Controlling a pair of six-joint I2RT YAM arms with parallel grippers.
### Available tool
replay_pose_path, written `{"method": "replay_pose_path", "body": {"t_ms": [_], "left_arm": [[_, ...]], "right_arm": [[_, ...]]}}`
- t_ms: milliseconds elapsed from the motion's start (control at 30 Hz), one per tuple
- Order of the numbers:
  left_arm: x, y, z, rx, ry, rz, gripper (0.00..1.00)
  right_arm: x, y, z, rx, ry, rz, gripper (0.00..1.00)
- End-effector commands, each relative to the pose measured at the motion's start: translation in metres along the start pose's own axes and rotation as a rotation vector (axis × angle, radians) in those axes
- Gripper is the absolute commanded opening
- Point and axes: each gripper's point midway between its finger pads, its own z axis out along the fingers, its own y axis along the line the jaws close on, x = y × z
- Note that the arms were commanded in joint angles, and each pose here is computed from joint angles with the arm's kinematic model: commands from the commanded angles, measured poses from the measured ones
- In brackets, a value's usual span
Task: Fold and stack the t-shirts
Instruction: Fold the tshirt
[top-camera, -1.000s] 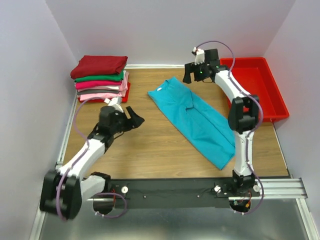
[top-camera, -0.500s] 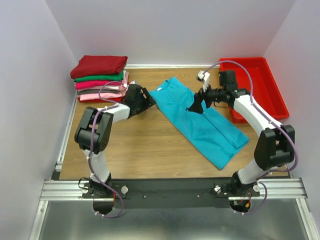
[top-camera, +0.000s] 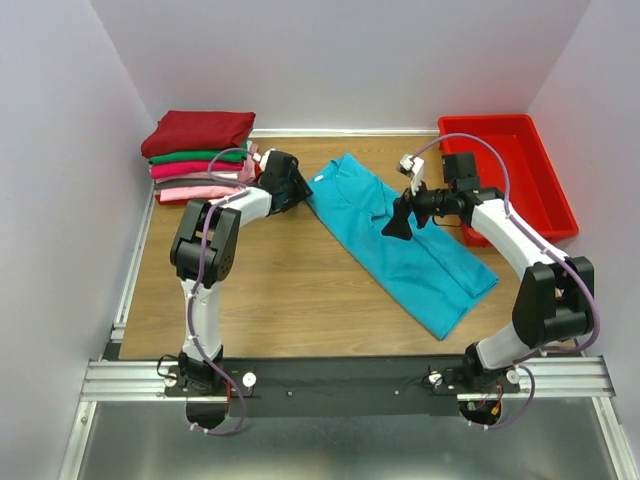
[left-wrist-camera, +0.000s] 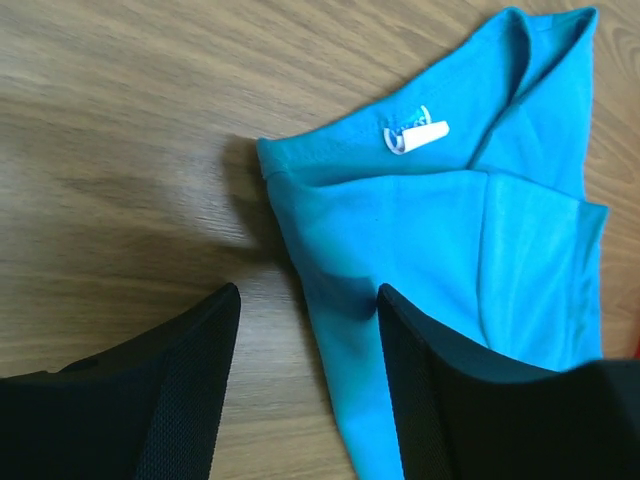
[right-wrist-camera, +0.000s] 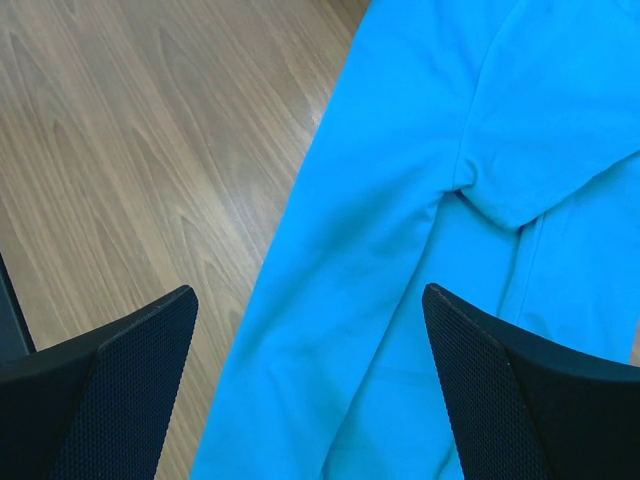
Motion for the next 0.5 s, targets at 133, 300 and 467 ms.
{"method": "replay_pose_path", "body": {"t_ms": [133, 300, 467], "left_arm": [[0.011, 0.047, 0.020, -0.167, 0.055, -0.006, 0.41], [0.000, 0.046, 0.026, -0.152, 0.053, 0.024, 0.24], [-0.011, 0.049, 0.031, -0.144, 0.061, 0.053, 0.06]], "right_arm": [[-0.008, 0.001, -0.017, -0.005, -0.054, -0.006, 1.00], [-0.008, -0.002, -0.025, 0.002, -0.072, 0.003, 1.00], [-0.007, -0.003, -0.026, 0.006, -0.073, -0.002, 1.00]]}}
